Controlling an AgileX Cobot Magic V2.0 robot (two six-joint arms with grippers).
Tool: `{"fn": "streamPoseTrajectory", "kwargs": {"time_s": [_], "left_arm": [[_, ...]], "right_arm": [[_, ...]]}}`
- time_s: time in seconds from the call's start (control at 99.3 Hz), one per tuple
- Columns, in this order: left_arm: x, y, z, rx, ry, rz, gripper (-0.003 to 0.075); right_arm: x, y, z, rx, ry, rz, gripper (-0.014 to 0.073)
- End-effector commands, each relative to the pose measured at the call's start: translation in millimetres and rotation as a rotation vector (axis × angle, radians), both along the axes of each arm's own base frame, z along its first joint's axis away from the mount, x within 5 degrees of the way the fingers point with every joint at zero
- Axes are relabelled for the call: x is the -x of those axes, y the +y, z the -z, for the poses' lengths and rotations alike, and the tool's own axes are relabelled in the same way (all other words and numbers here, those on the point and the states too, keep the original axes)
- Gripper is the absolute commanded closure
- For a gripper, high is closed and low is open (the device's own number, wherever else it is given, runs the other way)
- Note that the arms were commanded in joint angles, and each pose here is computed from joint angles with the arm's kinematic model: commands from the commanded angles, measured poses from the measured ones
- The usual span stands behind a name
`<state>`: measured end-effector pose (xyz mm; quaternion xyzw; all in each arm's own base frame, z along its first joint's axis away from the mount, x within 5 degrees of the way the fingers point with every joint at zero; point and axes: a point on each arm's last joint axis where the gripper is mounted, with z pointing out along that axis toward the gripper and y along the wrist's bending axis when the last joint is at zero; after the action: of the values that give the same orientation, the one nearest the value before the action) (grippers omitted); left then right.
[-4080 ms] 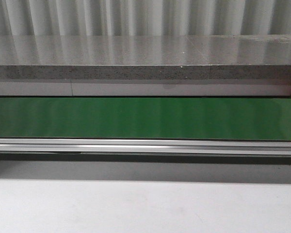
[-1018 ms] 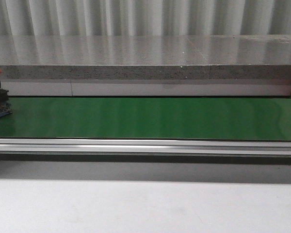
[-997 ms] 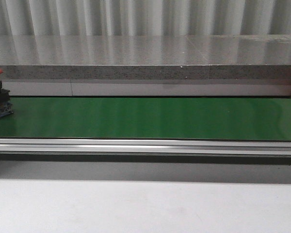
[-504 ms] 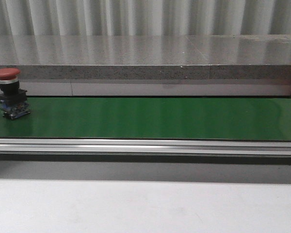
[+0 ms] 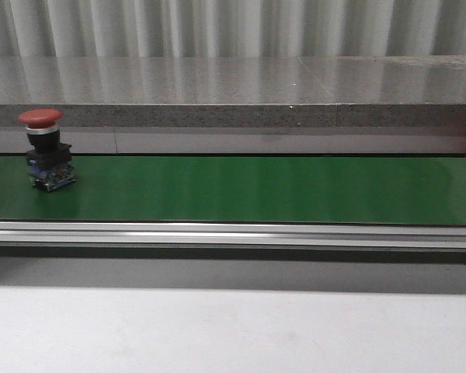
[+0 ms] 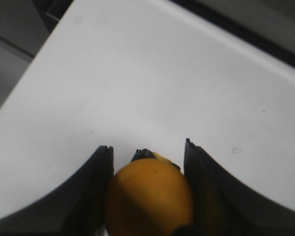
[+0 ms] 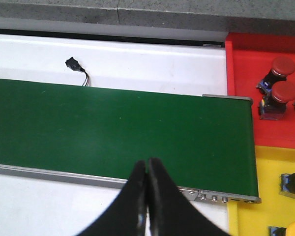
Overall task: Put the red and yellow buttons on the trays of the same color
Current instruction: 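Close the left gripper around the yellow push-button on the table, then set the yellow button on the belt's near end and open the left gripper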
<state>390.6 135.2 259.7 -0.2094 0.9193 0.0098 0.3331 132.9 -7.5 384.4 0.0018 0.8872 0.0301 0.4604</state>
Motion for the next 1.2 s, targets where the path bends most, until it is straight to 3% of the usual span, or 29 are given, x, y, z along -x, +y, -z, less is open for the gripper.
{"fn": "streamPoseTrajectory", "kwargs": {"time_s": [0.0,0.151,0.343,0.756,1.189], "left_arm": [[16,-12,-63,-0.047,-0.156,0.011,0.0739],[39,-31,-100,-0.060,-0.199,0.047,0.0739],[51,-54,-115,-0.053,-0.188,0.106,0.0739],[49,-100,-74,-0.028,-0.073,0.251,0.0739],[51,-107,-49,-0.036,-0.070,0.270,0.0739]], "right_arm": [[0,0,-12,0.010,-0.085,0.007,0.0719],[0,0,-12,0.010,-0.085,0.007,0.0719],[0,0,-12,0.010,-0.085,0.007,0.0719],[0,0,-12,0.010,-0.085,0.007,0.0719],[0,0,-12,0.010,-0.085,0.007,0.0719]]}}
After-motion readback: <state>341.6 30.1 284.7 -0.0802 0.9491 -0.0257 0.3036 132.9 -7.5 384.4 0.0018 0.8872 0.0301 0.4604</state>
